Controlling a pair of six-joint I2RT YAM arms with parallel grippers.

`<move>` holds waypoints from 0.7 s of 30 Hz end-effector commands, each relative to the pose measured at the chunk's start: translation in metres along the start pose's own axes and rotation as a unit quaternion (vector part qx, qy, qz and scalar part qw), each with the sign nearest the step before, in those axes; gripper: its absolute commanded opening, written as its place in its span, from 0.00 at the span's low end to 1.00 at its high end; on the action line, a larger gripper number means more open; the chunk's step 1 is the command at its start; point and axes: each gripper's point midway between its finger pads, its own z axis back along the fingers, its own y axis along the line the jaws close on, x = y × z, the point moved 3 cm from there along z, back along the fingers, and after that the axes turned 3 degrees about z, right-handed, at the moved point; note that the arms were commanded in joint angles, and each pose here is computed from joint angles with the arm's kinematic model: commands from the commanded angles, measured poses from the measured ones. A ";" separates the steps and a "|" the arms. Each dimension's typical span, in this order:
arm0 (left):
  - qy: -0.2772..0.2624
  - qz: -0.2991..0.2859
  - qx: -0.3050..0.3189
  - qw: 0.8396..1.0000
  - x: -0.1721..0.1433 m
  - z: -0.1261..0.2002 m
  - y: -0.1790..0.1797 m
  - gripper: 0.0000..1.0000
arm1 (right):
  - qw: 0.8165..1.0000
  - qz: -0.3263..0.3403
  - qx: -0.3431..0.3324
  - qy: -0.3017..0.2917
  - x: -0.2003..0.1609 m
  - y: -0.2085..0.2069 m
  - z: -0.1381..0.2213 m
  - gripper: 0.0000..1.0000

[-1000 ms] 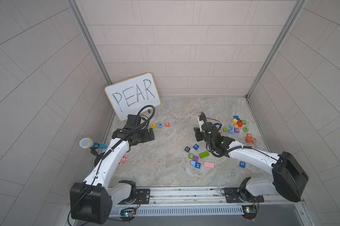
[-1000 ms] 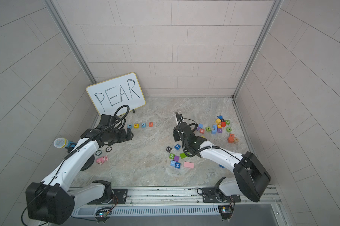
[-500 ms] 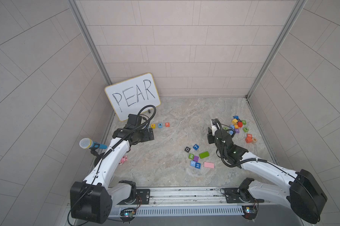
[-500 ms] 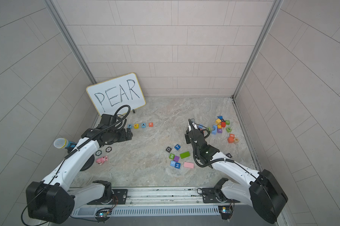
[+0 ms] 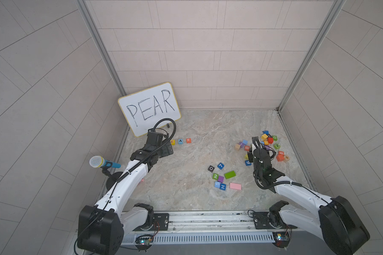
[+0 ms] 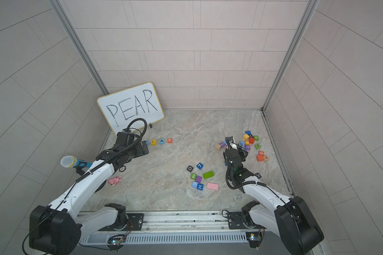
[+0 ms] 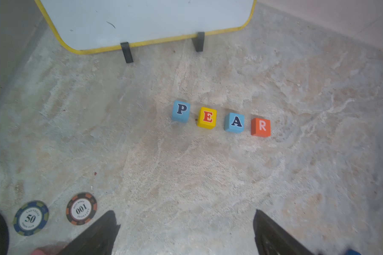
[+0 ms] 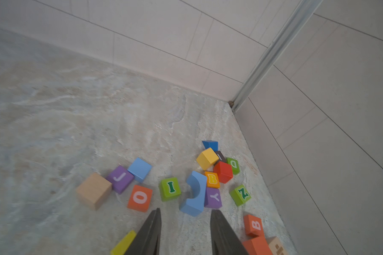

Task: Spell the uppercase word “pear” with letter blocks
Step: Reset both arms

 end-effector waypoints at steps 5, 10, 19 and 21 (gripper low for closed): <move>-0.107 -0.073 0.050 0.990 0.021 -0.026 0.007 1.00 | 0.999 0.003 0.025 -0.034 0.000 0.003 -0.018 0.42; -0.159 -0.093 0.050 0.982 0.016 -0.036 0.012 0.99 | 0.999 -0.030 0.026 -0.035 -0.006 0.000 -0.031 0.42; -0.163 -0.160 0.062 0.972 0.012 -0.057 0.013 0.98 | 0.996 -0.066 0.045 -0.043 -0.010 -0.007 -0.048 0.44; -0.159 -0.164 0.071 0.971 0.009 -0.064 0.019 0.98 | 0.995 -0.076 0.052 -0.043 -0.012 -0.009 -0.051 0.44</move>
